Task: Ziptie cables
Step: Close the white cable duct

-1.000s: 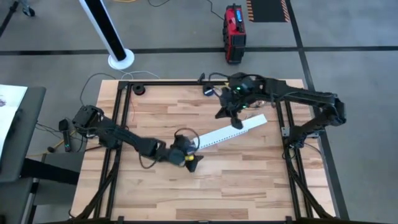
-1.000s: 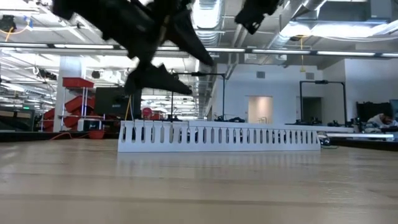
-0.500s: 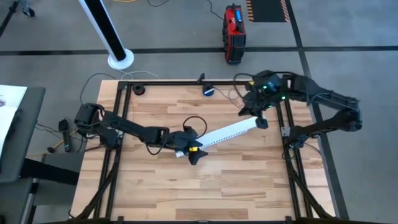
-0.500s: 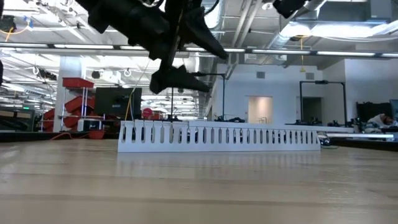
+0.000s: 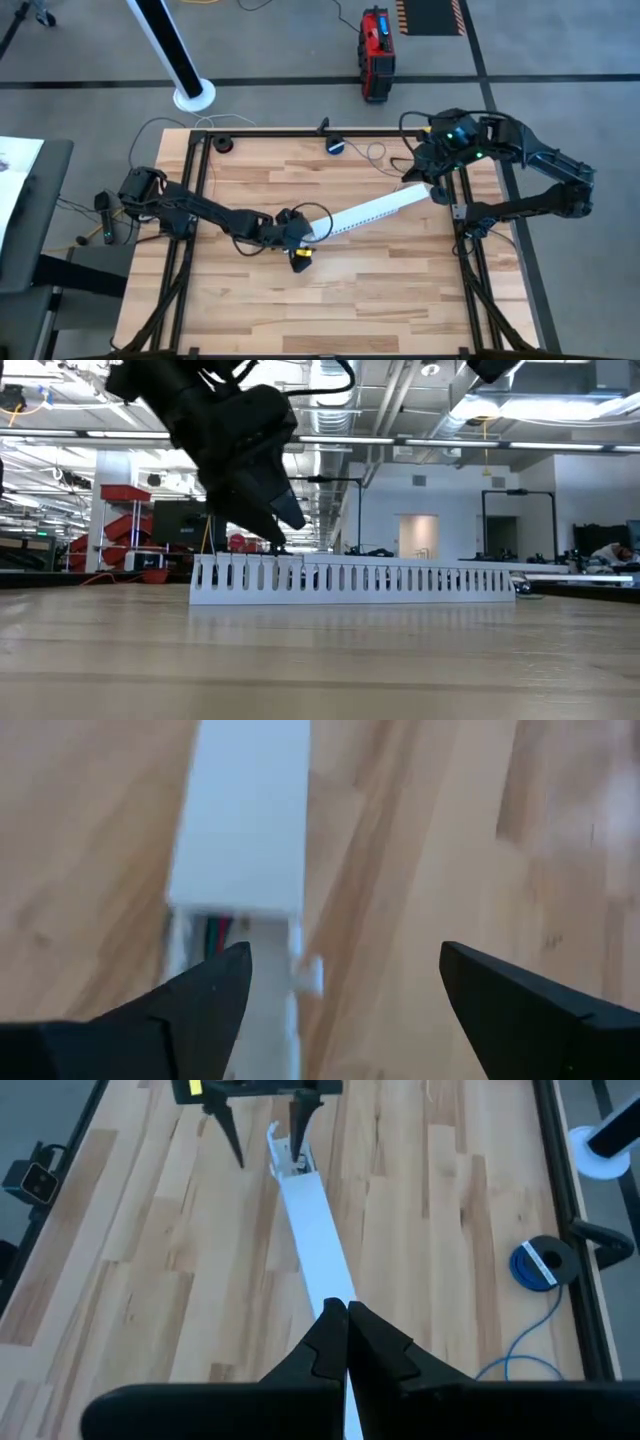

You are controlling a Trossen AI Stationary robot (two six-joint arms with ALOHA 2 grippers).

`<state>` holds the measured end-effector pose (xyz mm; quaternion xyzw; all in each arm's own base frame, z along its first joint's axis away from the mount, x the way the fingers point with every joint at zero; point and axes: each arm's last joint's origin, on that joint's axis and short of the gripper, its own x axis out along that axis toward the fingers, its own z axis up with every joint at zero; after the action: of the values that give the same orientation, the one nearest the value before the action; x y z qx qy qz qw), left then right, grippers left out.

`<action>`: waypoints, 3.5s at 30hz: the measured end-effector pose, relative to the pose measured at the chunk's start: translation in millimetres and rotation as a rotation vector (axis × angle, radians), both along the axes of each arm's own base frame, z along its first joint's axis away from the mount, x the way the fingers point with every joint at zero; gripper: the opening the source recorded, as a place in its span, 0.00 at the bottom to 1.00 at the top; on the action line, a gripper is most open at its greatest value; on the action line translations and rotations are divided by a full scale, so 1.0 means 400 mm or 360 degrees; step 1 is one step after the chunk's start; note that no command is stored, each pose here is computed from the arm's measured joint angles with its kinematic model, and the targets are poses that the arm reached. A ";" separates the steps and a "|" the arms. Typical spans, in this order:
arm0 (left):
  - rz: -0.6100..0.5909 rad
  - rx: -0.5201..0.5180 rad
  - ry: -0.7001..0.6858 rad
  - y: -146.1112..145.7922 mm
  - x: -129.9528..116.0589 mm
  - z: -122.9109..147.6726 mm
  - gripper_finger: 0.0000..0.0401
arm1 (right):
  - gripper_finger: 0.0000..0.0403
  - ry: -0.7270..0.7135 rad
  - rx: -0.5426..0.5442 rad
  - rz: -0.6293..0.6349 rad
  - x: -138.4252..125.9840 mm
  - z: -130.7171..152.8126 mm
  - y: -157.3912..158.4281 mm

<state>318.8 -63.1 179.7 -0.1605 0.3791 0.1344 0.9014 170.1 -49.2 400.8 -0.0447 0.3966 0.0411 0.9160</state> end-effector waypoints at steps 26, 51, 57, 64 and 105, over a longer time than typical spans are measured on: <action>0.0162 0.0514 0.0270 -0.065 0.012 -0.050 0.73 | 0.01 0.0087 0.0114 -0.0081 -0.010 -0.096 0.005; 0.0313 0.0785 0.0290 -0.057 -0.020 -0.069 0.73 | 0.01 0.0045 0.0183 -0.0074 -0.002 -0.099 0.015; 0.0358 0.0822 0.0281 -0.046 -0.030 -0.086 0.73 | 0.01 0.0036 0.0179 -0.0033 0.002 -0.098 0.025; 0.0286 0.0827 0.0310 -0.022 -0.028 -0.060 0.73 | 0.01 0.0028 0.0176 -0.0034 0.002 -0.097 0.024; -0.0326 0.0167 0.0315 0.197 -0.016 0.023 0.73 | 0.01 -0.0006 0.0278 -0.0156 0.007 -0.092 0.022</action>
<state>312.4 15.7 189.1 -0.0596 0.4730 0.0765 0.8757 173.0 -40.3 363.9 0.0547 0.3915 0.0306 0.9180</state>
